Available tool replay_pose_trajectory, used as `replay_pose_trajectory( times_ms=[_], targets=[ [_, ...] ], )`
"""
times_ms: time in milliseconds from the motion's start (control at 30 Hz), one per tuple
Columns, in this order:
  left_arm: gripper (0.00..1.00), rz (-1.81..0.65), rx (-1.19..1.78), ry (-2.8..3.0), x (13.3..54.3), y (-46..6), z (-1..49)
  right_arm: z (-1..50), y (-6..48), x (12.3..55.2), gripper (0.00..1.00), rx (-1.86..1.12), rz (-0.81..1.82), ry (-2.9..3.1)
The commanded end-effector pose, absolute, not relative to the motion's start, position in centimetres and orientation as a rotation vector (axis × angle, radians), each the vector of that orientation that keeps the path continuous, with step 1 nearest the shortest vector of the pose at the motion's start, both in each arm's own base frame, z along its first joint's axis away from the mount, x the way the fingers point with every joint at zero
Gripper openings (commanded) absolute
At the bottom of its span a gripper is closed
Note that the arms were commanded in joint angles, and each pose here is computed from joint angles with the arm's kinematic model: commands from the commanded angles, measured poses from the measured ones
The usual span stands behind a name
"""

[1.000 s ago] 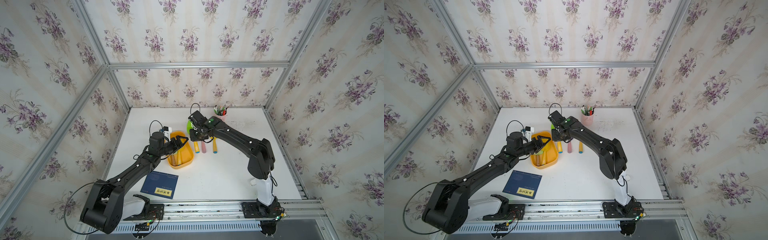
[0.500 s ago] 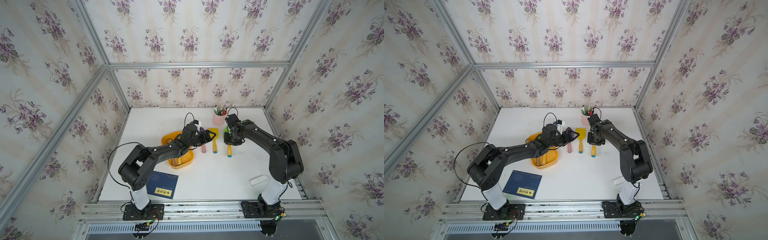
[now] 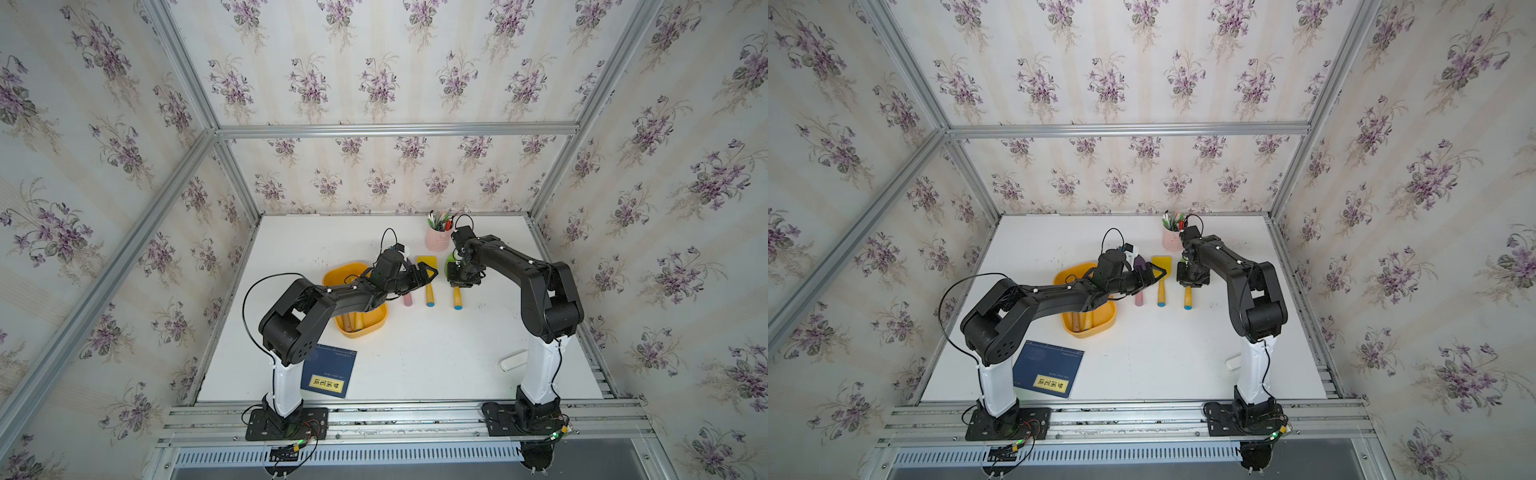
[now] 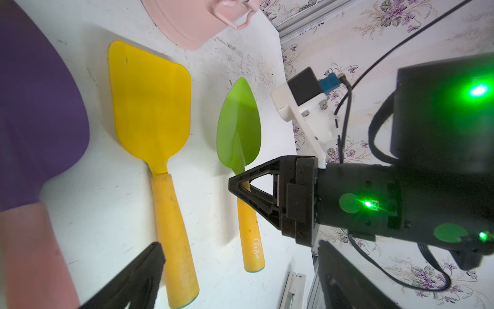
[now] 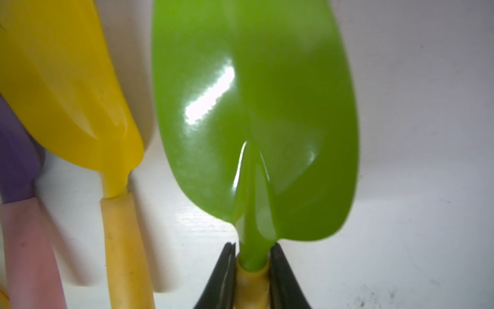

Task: Take the shovel out of the storage box
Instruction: Place the shovel at the center of the board.

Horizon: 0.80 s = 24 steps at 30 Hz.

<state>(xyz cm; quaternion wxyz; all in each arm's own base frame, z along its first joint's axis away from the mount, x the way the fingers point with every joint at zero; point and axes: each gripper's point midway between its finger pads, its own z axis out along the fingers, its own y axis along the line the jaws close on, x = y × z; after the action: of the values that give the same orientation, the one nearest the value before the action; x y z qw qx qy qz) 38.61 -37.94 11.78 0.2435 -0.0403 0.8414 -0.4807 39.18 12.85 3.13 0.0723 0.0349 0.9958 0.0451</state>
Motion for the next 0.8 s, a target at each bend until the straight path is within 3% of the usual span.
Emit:
replay_pose_trajectory(
  times_ms=[0,333,767],
  targets=[
    [0.89,-1.297,-0.089,2.277,39.0,-37.8,12.6,2.8,12.6,39.5,0.12,0.083,0.118,2.998],
    [0.9,-1.315,-0.092,2.286,38.9,-37.9,12.3,1.8,12.6,40.1,0.12,0.074,0.107,3.022],
    [0.91,-1.304,-0.079,2.295,38.7,-37.7,12.7,1.6,12.6,39.9,0.25,0.056,0.104,3.037]
  ],
)
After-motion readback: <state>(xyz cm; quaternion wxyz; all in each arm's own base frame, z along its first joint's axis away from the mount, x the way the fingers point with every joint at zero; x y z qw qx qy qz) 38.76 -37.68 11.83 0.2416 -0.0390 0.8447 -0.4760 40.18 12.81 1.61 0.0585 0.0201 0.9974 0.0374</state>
